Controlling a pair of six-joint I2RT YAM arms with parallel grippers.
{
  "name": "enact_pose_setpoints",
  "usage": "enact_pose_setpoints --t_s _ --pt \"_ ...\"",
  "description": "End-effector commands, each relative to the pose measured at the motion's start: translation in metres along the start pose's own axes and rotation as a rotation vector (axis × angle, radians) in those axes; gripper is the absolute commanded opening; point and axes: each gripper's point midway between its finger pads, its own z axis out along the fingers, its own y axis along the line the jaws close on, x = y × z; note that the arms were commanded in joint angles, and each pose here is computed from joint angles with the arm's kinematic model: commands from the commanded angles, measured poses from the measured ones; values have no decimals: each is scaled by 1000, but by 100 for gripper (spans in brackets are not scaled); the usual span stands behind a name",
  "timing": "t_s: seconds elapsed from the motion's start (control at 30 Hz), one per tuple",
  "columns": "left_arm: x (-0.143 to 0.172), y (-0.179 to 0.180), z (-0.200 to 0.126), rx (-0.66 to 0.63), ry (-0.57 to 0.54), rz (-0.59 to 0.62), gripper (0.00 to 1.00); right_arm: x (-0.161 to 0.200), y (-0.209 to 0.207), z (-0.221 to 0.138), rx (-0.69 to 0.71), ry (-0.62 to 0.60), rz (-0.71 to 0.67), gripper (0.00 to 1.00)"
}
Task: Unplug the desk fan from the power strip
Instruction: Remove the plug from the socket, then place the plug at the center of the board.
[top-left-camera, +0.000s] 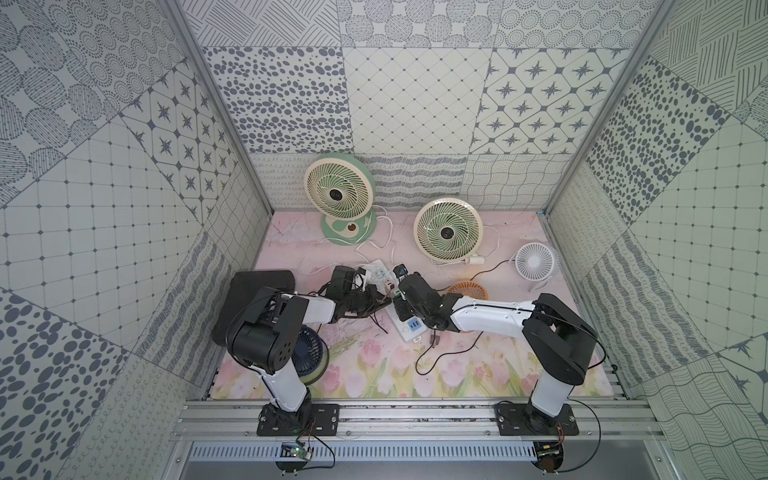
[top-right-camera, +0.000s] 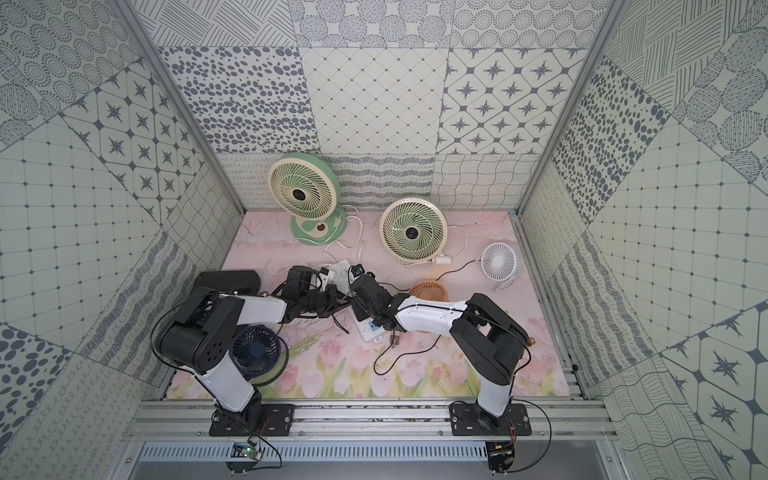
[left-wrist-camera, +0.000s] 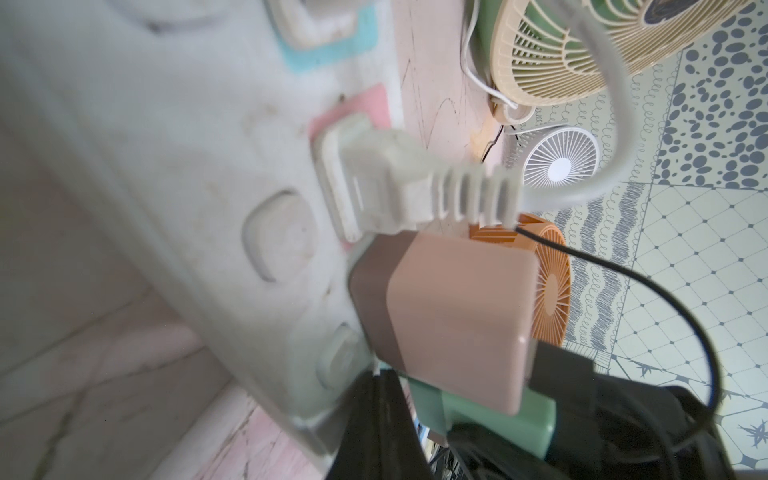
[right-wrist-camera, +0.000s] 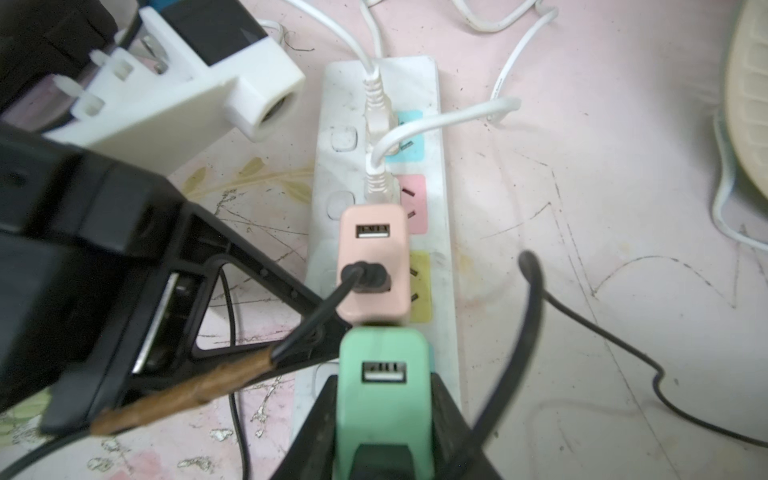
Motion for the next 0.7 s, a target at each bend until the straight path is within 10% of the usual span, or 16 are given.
enact_pose_setpoints --t_s 0.0,0.67 --pt "4 23 -5 -94 -5 -54 0 -30 1 -18 -29 -104 30 15" --pt "1 14 -13 -92 -38 -15 0 -39 -97 -21 6 -64 237 17"
